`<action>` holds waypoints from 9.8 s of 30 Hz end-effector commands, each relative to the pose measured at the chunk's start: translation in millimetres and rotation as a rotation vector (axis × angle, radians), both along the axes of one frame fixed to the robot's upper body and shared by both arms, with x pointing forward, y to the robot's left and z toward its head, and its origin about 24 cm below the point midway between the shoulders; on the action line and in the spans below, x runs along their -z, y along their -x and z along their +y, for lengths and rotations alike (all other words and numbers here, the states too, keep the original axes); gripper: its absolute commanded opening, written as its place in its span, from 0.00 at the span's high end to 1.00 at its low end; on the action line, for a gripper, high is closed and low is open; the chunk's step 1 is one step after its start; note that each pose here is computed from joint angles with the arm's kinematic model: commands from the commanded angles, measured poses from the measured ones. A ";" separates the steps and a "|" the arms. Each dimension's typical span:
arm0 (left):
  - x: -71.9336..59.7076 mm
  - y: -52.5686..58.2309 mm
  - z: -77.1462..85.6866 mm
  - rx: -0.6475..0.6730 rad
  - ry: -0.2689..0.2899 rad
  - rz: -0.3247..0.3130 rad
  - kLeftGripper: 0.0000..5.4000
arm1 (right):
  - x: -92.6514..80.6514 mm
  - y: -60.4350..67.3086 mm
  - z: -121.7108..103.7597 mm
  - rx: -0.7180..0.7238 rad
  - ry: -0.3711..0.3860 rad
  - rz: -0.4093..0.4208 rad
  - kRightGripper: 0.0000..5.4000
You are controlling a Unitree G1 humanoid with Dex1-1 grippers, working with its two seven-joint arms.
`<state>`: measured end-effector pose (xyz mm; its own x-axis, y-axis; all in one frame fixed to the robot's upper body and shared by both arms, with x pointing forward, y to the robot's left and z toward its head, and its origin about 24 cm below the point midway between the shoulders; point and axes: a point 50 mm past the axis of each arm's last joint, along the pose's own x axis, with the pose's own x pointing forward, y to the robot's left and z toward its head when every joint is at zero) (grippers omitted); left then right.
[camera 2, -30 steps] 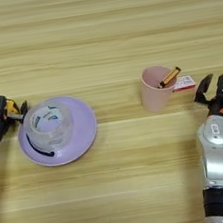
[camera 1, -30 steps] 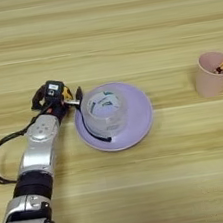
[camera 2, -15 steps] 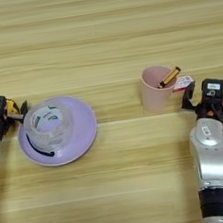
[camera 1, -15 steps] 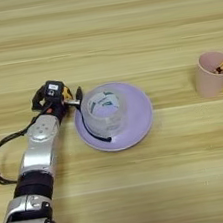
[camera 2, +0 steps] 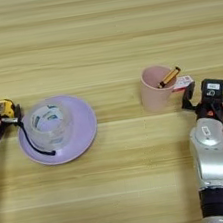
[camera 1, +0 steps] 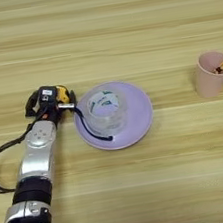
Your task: Move the objects on the table
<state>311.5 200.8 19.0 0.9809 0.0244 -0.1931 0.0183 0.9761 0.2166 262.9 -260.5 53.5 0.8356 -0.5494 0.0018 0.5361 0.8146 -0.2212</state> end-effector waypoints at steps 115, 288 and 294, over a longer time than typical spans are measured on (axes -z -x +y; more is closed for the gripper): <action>-6.0 66.7 -205.4 1.154 0.145 0.136 0.00 | -9.8 1.6 -0.3 0.022 0.019 -0.038 0.00; -34.4 -43.7 -20.1 -0.241 0.130 -0.310 0.00 | 27.8 82.9 39.9 -0.657 -0.048 0.345 0.23; -34.5 -43.7 -19.1 -0.243 0.128 -0.309 0.00 | 32.4 85.6 37.1 -0.646 -0.077 0.376 0.23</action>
<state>355.0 182.3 55.0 0.9608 0.2554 0.1079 -0.2611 0.9644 0.0415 183.1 -220.2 29.7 0.9497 0.0748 -0.3041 -0.1546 0.9565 -0.2476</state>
